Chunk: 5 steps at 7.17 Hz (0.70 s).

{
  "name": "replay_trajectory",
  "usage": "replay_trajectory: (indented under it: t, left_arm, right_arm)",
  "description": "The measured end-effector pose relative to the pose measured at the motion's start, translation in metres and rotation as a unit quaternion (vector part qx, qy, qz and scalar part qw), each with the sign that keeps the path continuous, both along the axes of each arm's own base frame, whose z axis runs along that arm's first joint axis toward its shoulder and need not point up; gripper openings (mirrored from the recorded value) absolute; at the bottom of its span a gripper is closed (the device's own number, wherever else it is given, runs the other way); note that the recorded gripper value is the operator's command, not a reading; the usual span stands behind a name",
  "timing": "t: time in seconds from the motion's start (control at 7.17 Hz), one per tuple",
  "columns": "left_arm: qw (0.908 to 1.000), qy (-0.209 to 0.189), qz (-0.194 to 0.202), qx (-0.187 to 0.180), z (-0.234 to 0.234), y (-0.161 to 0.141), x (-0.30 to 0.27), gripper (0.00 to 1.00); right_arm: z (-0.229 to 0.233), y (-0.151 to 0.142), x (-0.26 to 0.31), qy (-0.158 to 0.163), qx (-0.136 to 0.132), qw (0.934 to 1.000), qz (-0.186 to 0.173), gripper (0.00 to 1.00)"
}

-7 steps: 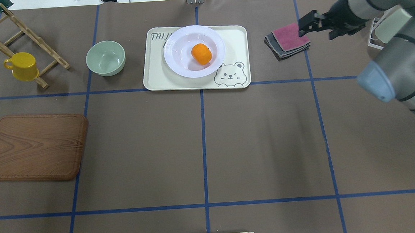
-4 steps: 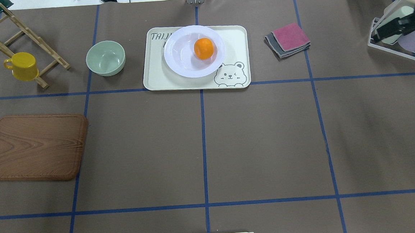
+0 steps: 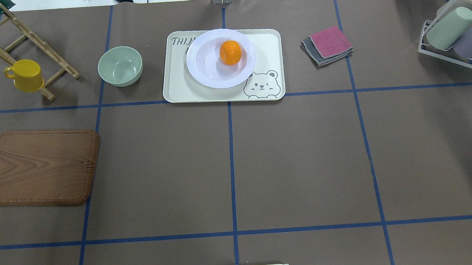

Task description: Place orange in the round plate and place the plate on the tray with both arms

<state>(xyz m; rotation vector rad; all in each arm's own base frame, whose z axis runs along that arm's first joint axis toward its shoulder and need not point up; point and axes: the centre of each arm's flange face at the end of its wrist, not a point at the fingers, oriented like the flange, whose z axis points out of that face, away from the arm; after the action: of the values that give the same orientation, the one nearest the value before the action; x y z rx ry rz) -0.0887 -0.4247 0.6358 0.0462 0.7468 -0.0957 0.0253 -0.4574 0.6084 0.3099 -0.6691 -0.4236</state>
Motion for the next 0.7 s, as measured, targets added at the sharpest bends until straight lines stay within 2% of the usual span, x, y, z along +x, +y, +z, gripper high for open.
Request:
replay_trajectory:
  t: [0.28, 0.56, 0.7]
  left_arm:
    - [1.0000, 0.000, 0.002, -0.003, 0.003, 0.002, 0.002, 1.00]
    - [1.0000, 0.001, 0.002, -0.006, 0.005, 0.003, 0.002, 1.00]
    - [1.0000, 0.001, 0.002, -0.008, 0.007, 0.006, 0.002, 1.00]
  right_arm:
    - [0.023, 0.025, 0.017, -0.021, -0.051, 0.9984, -0.007, 1.00]
    - [0.027, 0.039, 0.035, -0.052, -0.100, 0.9936, 0.012, 1.00]
    - [0.026, 0.043, 0.041, -0.058, -0.113, 0.9917, 0.020, 1.00]
